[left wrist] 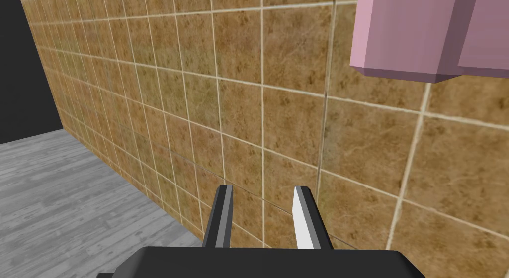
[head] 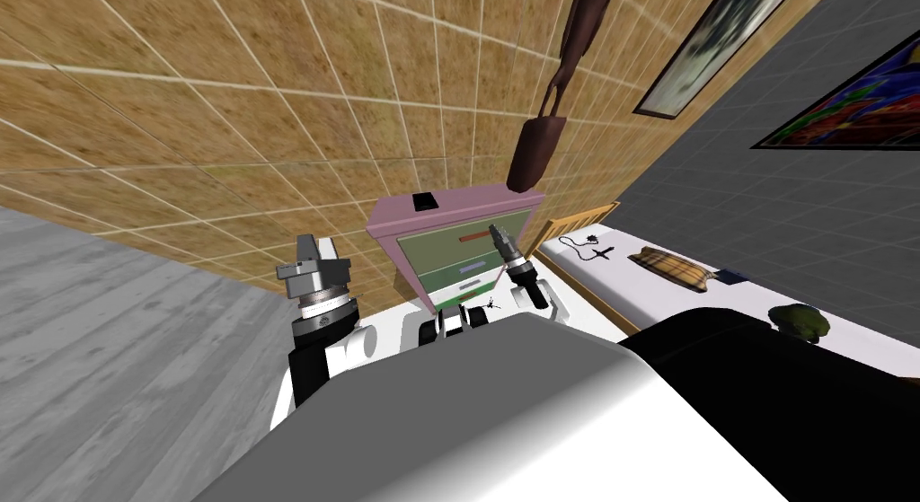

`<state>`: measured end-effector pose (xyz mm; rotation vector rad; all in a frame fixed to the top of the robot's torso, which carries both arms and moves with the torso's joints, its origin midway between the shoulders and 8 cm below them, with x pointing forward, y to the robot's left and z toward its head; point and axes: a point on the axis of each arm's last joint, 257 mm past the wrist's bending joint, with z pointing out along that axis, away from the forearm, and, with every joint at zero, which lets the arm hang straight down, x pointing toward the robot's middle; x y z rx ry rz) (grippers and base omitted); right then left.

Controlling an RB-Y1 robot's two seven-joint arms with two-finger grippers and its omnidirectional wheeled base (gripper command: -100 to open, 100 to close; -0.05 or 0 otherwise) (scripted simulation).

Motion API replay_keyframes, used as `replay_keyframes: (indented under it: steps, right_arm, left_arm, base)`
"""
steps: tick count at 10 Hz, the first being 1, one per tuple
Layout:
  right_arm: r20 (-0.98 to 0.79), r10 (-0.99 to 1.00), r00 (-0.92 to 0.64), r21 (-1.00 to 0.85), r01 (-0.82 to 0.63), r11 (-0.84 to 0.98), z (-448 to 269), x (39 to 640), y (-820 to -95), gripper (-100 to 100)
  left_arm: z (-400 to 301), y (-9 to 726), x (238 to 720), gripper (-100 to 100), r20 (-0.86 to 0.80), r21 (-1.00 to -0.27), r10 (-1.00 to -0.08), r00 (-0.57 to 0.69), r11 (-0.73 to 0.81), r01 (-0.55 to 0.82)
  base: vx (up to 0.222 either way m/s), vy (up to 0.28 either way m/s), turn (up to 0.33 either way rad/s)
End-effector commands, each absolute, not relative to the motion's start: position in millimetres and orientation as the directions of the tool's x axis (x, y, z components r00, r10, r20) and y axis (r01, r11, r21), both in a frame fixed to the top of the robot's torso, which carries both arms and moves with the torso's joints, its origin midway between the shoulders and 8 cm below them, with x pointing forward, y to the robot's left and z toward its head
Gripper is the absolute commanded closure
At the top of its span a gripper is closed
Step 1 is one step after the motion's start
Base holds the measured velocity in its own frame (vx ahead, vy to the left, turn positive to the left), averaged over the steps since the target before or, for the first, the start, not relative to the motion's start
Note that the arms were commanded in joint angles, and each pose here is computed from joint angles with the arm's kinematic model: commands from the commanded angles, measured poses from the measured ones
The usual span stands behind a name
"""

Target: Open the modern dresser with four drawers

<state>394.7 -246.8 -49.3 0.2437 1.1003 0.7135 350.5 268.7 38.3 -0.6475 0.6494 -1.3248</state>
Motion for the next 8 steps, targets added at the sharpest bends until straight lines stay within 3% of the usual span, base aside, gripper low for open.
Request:
replay_keyframes:
  steps: [1,8]
  right_arm:
    - [-0.798,0.528,0.291,0.415,-0.371,0.831,-53,398,-248,-100]
    - [-0.918,0.193,0.347,0.103,-0.262,0.96,-66,410,-256,-100]
  left_arm:
    - [38,269,350,0,-0.059,-0.746,-0.99,0.128,0.129,0.653]
    - [38,269,350,0,-0.059,-0.746,-0.99,0.128,0.129,0.653]
  base:
    - [-0.024,0.066,-0.001]
    - [-0.018,0.064,0.004]
